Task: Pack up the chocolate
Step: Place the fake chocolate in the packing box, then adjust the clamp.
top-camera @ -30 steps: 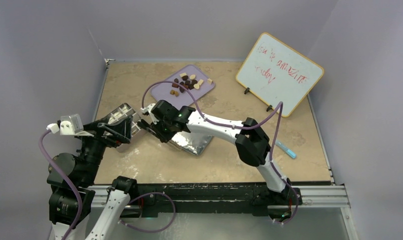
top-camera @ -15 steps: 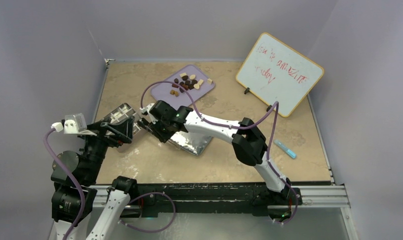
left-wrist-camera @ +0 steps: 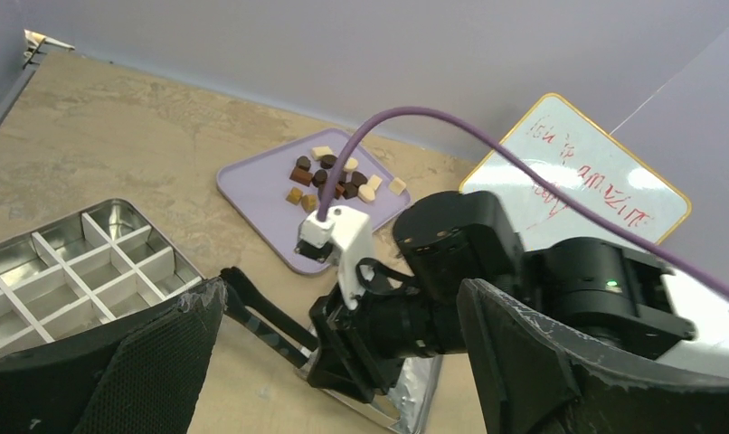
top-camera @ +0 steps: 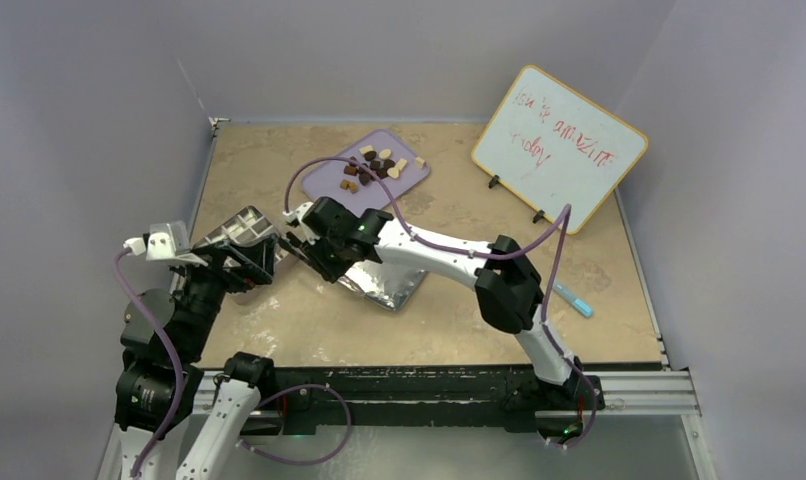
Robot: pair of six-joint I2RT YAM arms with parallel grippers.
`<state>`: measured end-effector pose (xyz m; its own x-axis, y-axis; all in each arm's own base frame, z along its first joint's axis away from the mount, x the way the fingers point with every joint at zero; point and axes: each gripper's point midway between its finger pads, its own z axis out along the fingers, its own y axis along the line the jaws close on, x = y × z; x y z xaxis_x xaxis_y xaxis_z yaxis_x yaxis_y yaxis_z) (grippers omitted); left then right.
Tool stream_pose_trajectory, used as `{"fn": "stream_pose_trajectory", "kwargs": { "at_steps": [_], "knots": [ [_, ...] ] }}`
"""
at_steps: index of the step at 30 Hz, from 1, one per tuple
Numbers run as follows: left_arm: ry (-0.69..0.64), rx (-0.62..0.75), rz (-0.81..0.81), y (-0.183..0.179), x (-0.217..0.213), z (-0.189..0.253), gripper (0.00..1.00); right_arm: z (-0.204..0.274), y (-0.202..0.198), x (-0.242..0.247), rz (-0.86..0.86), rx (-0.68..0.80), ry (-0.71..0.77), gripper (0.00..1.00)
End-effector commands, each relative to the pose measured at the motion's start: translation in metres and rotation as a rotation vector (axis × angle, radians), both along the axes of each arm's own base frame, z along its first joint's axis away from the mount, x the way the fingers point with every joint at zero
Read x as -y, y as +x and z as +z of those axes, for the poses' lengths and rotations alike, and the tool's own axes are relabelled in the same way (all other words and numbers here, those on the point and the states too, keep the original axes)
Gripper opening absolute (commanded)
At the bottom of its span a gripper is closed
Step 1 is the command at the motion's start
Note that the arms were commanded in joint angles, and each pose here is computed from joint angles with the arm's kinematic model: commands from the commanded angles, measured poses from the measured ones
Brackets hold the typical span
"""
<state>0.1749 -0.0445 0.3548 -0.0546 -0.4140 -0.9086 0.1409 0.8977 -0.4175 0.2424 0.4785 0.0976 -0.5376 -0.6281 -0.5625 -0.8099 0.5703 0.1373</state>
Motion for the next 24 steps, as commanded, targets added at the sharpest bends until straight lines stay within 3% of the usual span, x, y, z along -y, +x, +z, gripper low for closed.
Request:
{"fn": "stream_pose_trajectory", "kwargs": {
  "at_steps": [1,14,24],
  "knots": [
    [-0.022,-0.048,-0.012,0.011,0.006,-0.01,0.96,0.066,0.002,0.007,-0.007,0.079,0.112,0.35],
    [-0.088,-0.272,-0.047,0.048,0.027,-0.062,0.91,0.085,-0.008,0.035,-0.047,0.128,0.189,0.32],
    [-0.124,-0.359,-0.139,0.08,0.053,-0.09,0.91,0.112,-0.02,0.046,-0.022,0.179,0.313,0.31]
  ]
}}
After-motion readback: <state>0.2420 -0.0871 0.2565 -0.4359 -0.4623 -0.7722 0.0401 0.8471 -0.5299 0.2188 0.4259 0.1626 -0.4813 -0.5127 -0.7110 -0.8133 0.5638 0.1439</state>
